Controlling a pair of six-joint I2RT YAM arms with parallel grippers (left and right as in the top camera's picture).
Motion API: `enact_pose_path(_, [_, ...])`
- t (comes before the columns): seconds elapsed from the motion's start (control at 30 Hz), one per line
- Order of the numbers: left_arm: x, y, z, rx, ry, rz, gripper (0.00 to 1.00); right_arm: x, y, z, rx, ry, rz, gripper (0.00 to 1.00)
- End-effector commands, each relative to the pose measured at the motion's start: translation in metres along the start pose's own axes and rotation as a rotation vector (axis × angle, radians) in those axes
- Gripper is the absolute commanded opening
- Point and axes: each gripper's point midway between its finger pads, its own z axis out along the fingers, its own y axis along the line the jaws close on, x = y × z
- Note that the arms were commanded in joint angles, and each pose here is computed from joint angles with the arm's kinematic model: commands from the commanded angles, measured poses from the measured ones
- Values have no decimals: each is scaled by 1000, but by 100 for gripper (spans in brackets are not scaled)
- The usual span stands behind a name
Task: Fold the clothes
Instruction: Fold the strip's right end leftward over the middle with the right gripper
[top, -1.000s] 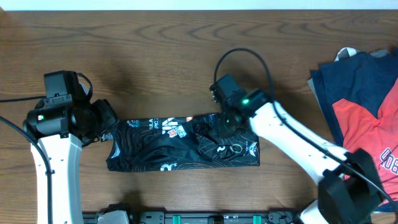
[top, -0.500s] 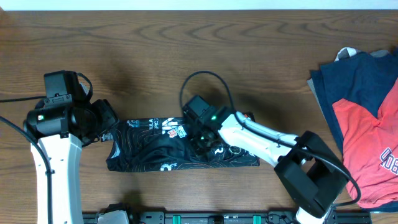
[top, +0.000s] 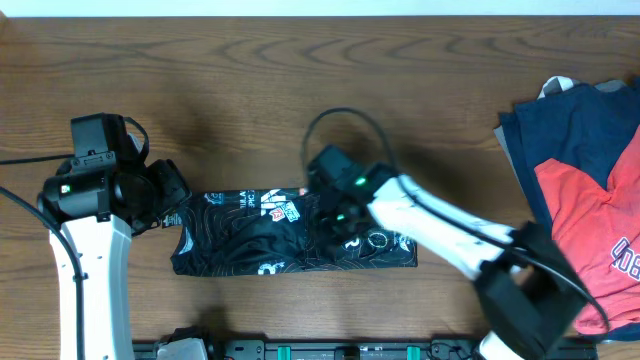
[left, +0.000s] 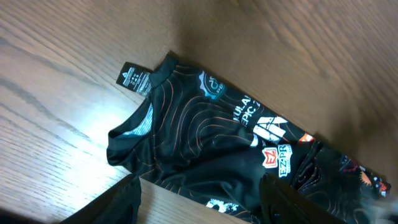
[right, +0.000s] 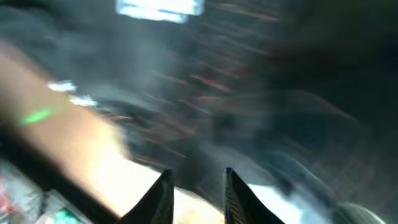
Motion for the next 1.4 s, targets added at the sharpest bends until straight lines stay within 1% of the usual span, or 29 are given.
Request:
enact_pose_path(0.0, [-1, 1, -1, -4, -3, -14, 63, -11, -70, -38, 289, -135, 255, 29])
enact_pose_path(0.03, [-1, 1, -1, -4, -3, -14, 63, -8, -79, -42, 314, -128, 283, 34])
enact_pose_path(0.07, [-1, 1, -1, -4, -3, -14, 63, -2, -93, -46, 340, -106, 313, 46])
enact_pose_path(0.1, [-1, 1, -1, -4, -3, -14, 63, 2, -102, -48, 350, -84, 318, 48])
enact_pose_path(0.17, [-1, 1, -1, -4, -3, -13, 63, 11, -118, -46, 353, -33, 327, 48])
enact_pose_path(0.27, [-1, 1, -1, -4, -3, -14, 63, 24, -129, -36, 316, 22, 338, 48])
enact_pose_path(0.43, [-2, 1, -1, -4, -3, -14, 63, 41, -145, -13, 296, 48, 388, 49])
enact_pose_path(0.6, [-2, 1, -1, -4, -3, -14, 63, 37, -125, 9, 112, 30, 336, 49])
enact_pose_path(0.67, [-2, 1, -1, -4, -3, -14, 63, 34, -119, 16, 74, 11, 324, 53])
enact_pose_path(0.73, [-2, 1, -1, -4, -3, -14, 63, 31, -116, 21, 54, -7, 315, 52])
enact_pose_path(0.87, [-2, 1, -1, -4, -3, -14, 63, 38, -119, 28, 58, -5, 344, 45])
enact_pose_path(0.93, [-2, 1, -1, -4, -3, -14, 63, 41, -123, 29, 81, 0, 369, 38])
enact_pose_path(0.97, [-2, 1, -1, -4, -3, -14, 63, 44, -127, 29, 100, 2, 381, 33])
enact_pose_path(1.0, [-1, 1, -1, -4, -3, -14, 63, 46, -130, 29, 114, 7, 391, 22])
enact_pose_path(1.03, [-2, 1, -1, -4, -3, -14, 63, 47, -133, 29, 126, 12, 396, 9])
enact_pose_path(1.07, [-2, 1, -1, -4, -3, -14, 63, 48, -135, 28, 135, 14, 400, 1])
enact_pose_path(1.2, [-1, 1, -1, -4, -3, -14, 63, 51, -151, 25, 219, 0, 467, 1])
enact_pose_path(1.37, [-1, 1, -1, -4, -3, -14, 63, 60, -187, 12, 358, -8, 588, 1])
